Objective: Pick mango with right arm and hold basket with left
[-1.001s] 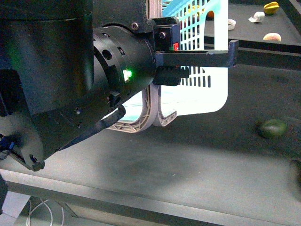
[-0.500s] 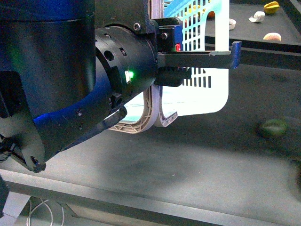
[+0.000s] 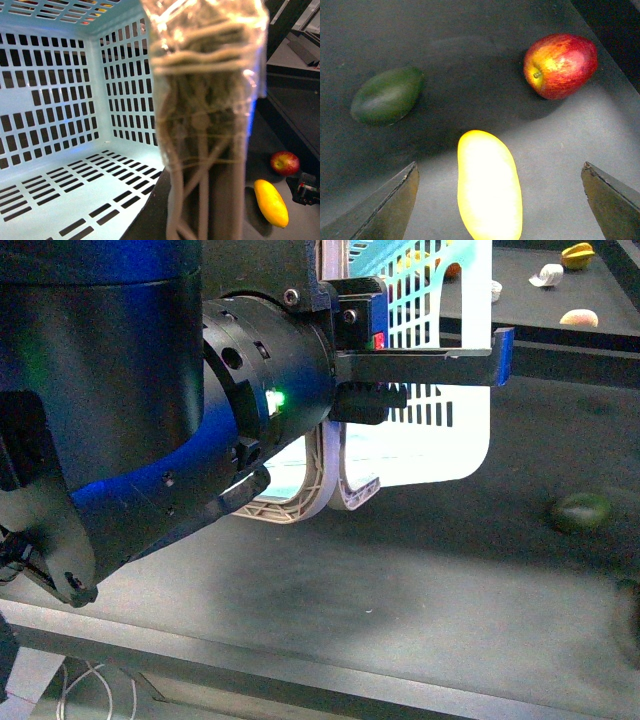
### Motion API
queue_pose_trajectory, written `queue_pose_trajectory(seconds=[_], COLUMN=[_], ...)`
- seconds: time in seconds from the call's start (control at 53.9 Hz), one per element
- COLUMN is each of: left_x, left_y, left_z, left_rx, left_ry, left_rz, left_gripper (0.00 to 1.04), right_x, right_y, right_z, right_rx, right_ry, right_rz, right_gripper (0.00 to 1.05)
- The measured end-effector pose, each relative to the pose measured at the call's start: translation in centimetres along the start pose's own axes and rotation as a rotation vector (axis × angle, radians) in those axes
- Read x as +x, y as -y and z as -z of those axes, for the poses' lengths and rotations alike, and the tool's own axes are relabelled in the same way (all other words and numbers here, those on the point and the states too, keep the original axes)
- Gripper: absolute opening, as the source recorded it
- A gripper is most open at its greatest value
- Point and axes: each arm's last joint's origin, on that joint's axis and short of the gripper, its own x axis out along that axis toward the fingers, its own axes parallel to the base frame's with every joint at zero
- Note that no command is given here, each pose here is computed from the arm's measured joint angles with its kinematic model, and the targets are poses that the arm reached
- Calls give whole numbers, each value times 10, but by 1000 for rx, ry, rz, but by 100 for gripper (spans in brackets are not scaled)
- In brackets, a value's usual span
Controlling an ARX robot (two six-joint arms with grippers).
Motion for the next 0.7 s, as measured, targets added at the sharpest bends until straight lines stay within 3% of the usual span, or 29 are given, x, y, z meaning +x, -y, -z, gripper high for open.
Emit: queue_pose_trajectory(seconds=[0.704], left_x=[0], left_y=[0], left_z=[0], left_rx=[0], left_ry=[0], left_rz=[0], left_gripper=[5], right_x=[47], right_y=[-15], right_z=[35], right_rx=[20], right_ry=[-79], right_rz=[56], right_gripper=[96])
